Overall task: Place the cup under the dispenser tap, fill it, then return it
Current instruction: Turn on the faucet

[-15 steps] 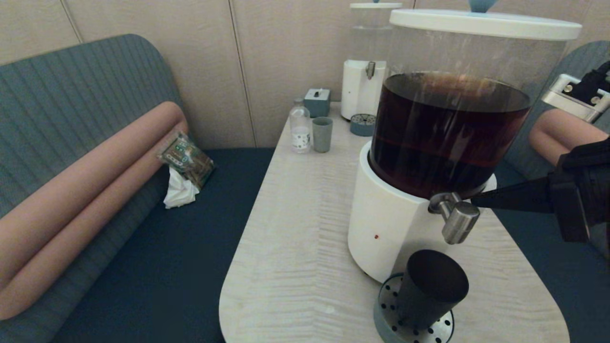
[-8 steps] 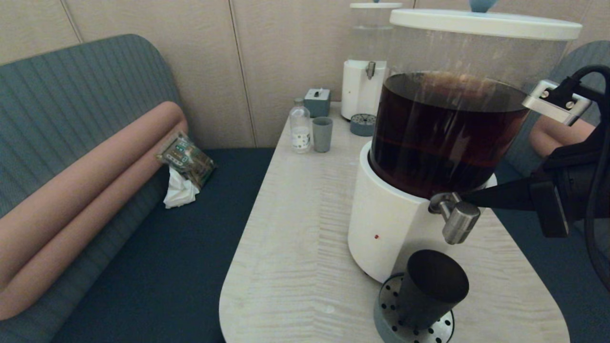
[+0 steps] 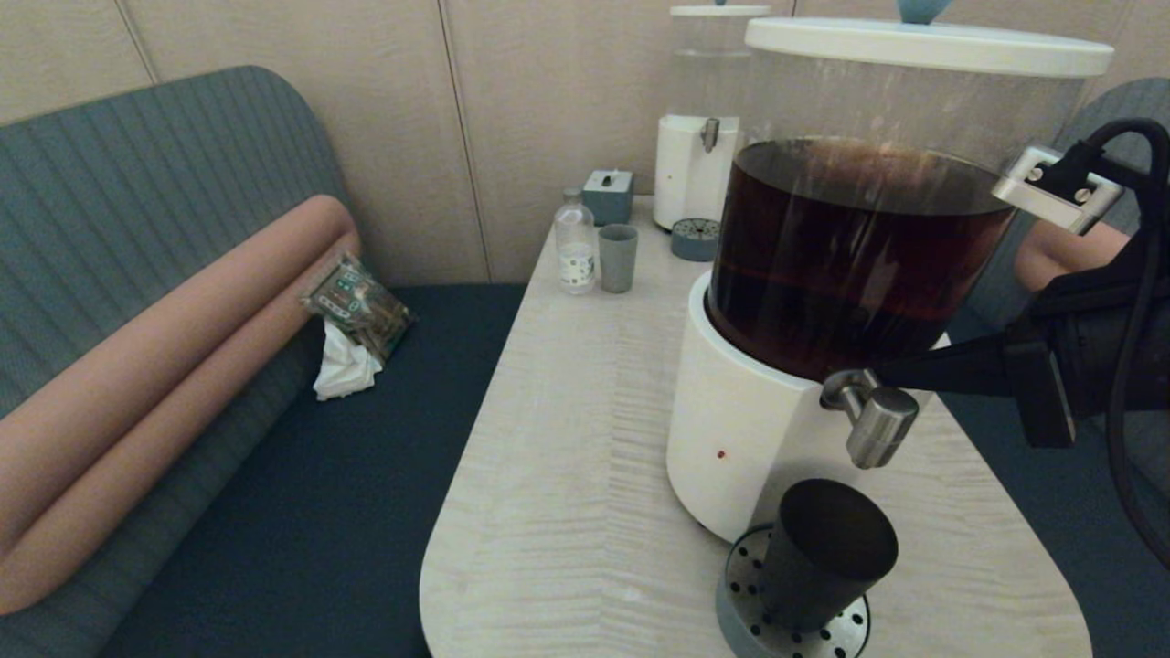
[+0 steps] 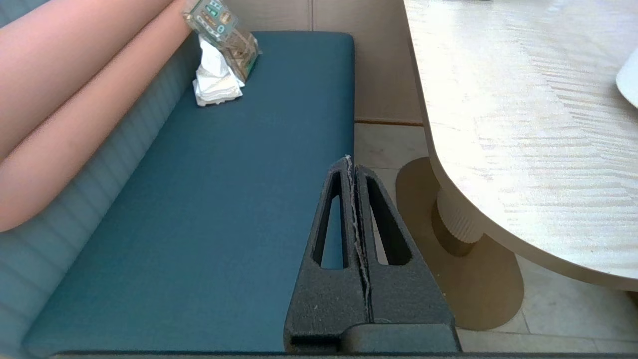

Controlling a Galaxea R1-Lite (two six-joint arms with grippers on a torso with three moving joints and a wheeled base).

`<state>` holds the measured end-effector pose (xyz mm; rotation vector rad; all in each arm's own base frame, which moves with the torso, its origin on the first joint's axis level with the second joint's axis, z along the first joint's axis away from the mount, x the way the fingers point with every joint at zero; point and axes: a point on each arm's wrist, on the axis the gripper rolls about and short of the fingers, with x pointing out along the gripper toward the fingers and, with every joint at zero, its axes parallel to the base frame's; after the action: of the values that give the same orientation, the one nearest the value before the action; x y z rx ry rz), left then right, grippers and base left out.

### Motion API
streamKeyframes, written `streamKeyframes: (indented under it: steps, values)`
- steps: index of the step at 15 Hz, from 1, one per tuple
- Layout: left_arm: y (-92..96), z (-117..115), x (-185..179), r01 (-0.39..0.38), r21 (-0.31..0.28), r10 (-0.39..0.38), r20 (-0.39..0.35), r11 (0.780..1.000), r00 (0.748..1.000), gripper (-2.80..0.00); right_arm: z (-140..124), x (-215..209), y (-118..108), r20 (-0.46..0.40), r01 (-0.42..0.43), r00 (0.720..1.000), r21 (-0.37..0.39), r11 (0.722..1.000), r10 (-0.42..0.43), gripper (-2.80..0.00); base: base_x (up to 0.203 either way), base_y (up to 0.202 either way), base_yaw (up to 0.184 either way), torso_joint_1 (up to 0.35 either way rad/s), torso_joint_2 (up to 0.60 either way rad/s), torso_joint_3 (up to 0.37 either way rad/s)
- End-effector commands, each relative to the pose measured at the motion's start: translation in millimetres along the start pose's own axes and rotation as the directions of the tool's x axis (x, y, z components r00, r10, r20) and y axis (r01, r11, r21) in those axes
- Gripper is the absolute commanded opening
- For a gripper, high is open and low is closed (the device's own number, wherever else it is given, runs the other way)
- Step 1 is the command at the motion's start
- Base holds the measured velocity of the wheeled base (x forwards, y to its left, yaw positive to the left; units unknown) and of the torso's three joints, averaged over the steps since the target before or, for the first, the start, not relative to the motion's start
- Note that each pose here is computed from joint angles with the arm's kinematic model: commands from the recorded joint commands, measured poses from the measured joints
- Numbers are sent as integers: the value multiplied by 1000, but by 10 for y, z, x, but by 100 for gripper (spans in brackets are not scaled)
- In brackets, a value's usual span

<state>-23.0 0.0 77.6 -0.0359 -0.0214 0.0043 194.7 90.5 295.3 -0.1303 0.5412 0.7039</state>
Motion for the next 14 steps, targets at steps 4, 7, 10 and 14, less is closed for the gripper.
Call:
streamKeyframes:
  steps: [4, 7, 10, 14]
  values:
    - [0, 1, 1, -1, -1, 1, -1, 1000, 1000, -280, -13, 54, 39, -19, -26, 999, -4, 1000, 26, -280, 0, 0, 0, 0, 0, 0]
    - [0, 3, 1, -3, -1, 3, 0, 1000, 1000, -280, 1, 72, 64, -8, -37, 999, -15, 999, 37, -280, 0, 0, 0, 0, 0, 0]
    - [0, 1, 1, 0, -1, 0, -1, 1000, 1000, -280, 14, 116, 88, 19, -48, 999, -32, 998, 48, -280, 0, 0, 0, 0, 0, 0]
    - [0, -1, 2, 0, -1, 0, -1, 1000, 1000, -280, 10, 146, 112, 24, -62, 998, -37, 997, 63, -280, 0, 0, 0, 0, 0, 0]
